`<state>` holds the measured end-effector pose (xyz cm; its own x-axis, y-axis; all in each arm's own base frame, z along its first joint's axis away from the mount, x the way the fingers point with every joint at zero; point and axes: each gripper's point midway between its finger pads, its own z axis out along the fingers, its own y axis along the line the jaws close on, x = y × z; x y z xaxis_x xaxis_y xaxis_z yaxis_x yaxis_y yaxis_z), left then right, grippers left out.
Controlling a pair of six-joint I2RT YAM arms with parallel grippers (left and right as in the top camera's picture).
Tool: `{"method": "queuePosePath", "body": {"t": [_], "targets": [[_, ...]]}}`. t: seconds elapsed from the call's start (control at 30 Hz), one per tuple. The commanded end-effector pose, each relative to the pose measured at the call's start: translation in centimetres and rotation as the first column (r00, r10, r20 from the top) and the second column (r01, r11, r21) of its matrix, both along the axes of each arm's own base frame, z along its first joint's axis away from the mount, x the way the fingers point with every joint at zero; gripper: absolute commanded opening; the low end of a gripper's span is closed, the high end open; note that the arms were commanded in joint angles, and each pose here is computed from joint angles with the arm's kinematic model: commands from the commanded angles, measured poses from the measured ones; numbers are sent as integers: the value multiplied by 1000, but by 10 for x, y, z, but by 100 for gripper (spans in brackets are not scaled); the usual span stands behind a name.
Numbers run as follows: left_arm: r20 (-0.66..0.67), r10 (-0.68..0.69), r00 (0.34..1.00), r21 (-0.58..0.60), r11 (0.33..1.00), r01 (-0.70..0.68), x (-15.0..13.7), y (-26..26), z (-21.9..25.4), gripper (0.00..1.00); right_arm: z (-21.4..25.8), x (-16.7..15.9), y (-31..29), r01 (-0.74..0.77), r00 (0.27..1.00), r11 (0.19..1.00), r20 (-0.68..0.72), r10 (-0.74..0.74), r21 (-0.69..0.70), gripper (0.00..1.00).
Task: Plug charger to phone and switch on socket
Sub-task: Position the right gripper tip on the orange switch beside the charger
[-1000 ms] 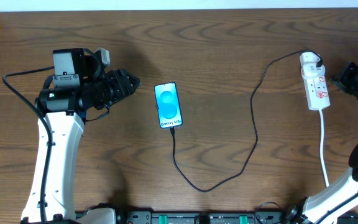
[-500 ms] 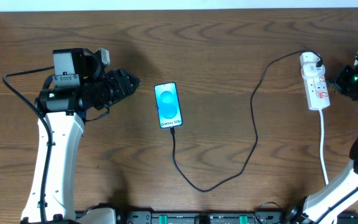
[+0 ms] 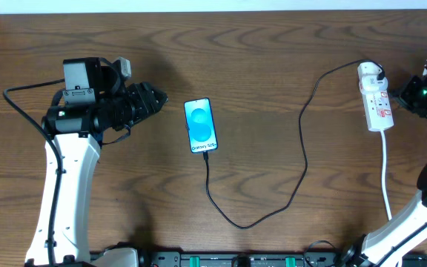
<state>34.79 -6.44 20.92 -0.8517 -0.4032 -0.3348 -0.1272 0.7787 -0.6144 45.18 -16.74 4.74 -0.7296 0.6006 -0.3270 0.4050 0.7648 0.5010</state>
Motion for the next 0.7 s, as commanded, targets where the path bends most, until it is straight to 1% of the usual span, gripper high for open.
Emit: {"method": "queuePosePath", "body": {"t": [0.0,0.27,0.37,0.67], "targets": [[2,5,1000,0,1000,-5,-1,-1,3,59,-14,0,5,-15,1000,999,-12,15,40,1],[0,5,1000,0,1000,-5,-1,-1,2,59,-16,11,11,-38,999,999,18,38,21,1],[-2,5,1000,-1,1000,-5,-2,-1,1,59,-15,15,10,-24,999,999,29,23,23,1],[-2,6,1000,-1,1000,-6,-2,-1,1,59,-15,16,8,-4,1000,1000,25,3,26,1]]}}
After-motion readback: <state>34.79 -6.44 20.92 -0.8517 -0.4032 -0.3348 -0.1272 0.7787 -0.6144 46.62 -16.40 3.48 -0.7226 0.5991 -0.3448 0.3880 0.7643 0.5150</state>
